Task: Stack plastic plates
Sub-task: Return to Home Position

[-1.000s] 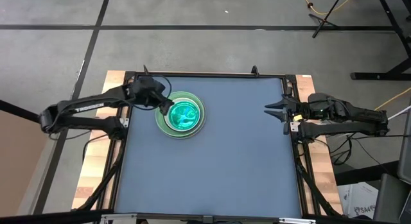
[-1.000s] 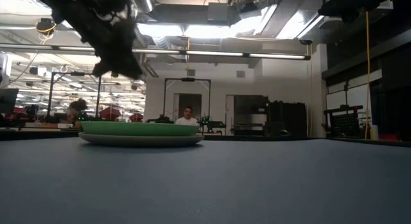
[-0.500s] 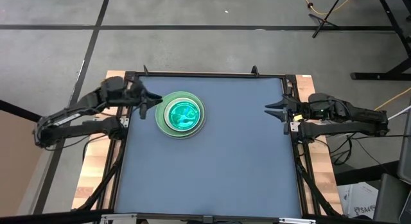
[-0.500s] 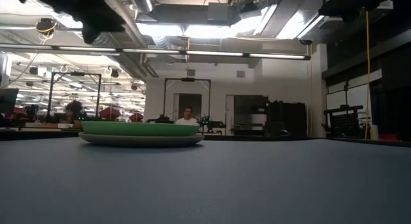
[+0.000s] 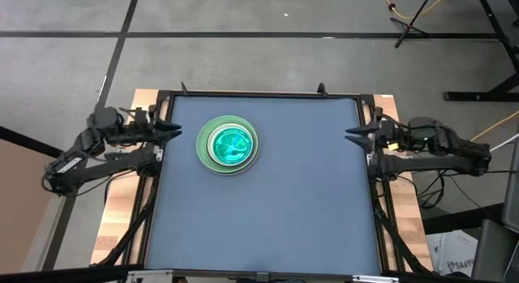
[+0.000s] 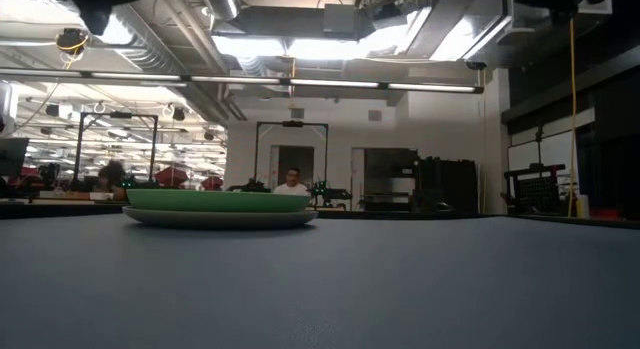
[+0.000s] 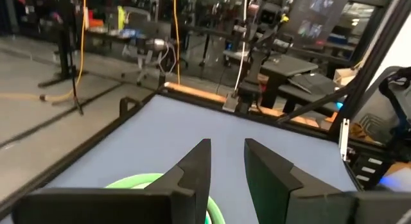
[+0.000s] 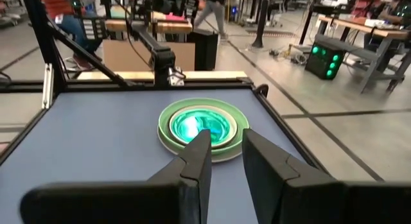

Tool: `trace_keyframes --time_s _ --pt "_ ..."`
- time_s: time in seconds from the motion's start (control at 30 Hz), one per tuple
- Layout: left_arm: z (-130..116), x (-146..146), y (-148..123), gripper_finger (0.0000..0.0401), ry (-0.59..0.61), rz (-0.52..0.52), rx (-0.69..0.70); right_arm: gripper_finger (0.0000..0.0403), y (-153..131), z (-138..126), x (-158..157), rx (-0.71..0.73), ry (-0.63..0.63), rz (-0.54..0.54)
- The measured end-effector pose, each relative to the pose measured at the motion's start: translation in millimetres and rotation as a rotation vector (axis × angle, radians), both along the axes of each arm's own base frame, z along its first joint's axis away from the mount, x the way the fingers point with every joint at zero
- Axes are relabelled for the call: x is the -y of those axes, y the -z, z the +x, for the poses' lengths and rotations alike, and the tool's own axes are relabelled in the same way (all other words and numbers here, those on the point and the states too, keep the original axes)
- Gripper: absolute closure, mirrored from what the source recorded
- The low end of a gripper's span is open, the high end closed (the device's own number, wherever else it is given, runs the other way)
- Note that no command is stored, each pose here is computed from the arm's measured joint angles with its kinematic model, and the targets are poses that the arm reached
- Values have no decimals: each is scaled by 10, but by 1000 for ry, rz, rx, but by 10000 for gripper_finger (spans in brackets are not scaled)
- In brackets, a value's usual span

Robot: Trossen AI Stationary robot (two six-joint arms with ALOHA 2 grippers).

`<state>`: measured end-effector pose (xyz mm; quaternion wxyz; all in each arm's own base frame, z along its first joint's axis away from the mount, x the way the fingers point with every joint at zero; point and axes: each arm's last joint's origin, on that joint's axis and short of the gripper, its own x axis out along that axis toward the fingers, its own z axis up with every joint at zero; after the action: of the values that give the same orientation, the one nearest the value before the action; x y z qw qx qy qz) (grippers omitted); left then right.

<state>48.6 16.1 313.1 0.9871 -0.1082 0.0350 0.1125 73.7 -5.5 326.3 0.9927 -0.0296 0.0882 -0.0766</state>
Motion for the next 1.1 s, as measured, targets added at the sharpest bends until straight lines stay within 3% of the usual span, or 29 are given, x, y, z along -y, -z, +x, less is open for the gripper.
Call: trace_keyframes --time_s 0.23,0.43,0.57,0.87,1.1 --pt "-179 87 42 314 3 70 61 322 -14 -118 -3 40 0 -1" --pt "-221 122 256 314 55 131 73 322 18 -214 -4 32 0 -1" --pt "-113 82 433 314 93 94 25 322 13 -275 -6 56 0 -1" --pt "175 -29 737 314 181 165 150 322 18 -309 -6 79 6 45" --pt "330 -103 1057 314 183 162 201 322 289 -123 -8 85 -13 49"
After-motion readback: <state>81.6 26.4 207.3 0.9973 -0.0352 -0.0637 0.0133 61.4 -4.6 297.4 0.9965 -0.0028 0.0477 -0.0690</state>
